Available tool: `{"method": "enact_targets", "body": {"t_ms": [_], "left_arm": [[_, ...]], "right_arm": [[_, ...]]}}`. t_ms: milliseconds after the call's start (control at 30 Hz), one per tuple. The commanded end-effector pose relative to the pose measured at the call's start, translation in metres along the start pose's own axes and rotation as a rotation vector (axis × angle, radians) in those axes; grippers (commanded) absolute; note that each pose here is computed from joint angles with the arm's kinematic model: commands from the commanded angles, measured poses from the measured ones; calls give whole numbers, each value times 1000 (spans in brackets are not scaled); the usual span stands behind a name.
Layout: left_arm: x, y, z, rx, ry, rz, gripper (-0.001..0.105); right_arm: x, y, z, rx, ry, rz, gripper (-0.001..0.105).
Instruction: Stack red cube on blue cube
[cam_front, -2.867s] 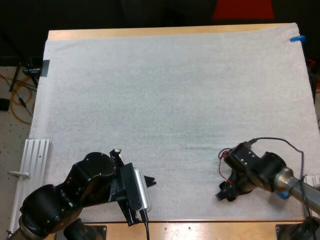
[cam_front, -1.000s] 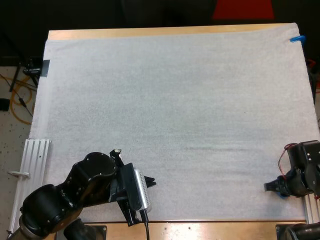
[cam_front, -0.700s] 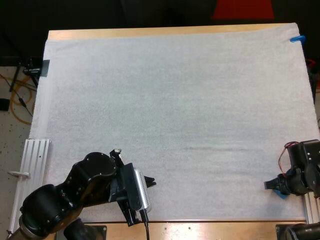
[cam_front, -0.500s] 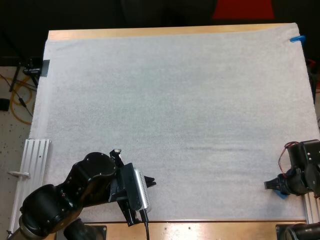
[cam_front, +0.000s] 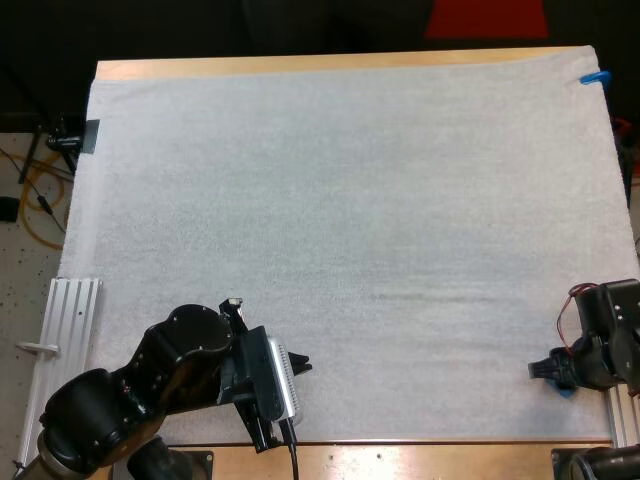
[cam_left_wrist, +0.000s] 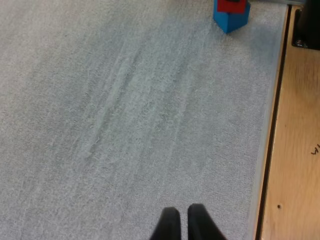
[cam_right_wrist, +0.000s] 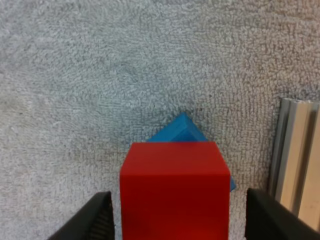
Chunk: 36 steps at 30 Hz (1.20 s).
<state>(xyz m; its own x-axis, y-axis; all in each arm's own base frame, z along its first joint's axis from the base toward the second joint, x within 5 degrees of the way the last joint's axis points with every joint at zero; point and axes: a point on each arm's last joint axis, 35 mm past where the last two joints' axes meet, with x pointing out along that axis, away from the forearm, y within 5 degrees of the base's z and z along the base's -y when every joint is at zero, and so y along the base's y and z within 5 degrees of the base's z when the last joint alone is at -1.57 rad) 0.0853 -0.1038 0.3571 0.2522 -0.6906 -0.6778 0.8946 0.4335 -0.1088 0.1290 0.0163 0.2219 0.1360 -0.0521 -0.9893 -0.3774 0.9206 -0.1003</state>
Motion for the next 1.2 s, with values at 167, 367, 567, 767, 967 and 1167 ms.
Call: {"method": "enact_targets", "body": {"t_ms": [167,367,567,767,967,1167], "left_arm": [[-2,-2,1,8,-7,-13,0],[-4,7,5,-93,-46,157,0],[-16,37,14,-206,-186,363,0],[-43,76,3,-384,-270,612,0],[-64,86,-9,-474,-312,761,0],[-80,73,-14,-493,-360,858,0]], "right_arm": [[-33,-5,8,4,-97,-26,54],[-88,-9,18,9,-308,-29,54],[-122,-16,38,9,-545,-43,54],[-130,-19,47,12,-653,-73,54],[-136,-23,54,27,-727,-152,54],[-137,-24,55,34,-736,-177,54]]}}
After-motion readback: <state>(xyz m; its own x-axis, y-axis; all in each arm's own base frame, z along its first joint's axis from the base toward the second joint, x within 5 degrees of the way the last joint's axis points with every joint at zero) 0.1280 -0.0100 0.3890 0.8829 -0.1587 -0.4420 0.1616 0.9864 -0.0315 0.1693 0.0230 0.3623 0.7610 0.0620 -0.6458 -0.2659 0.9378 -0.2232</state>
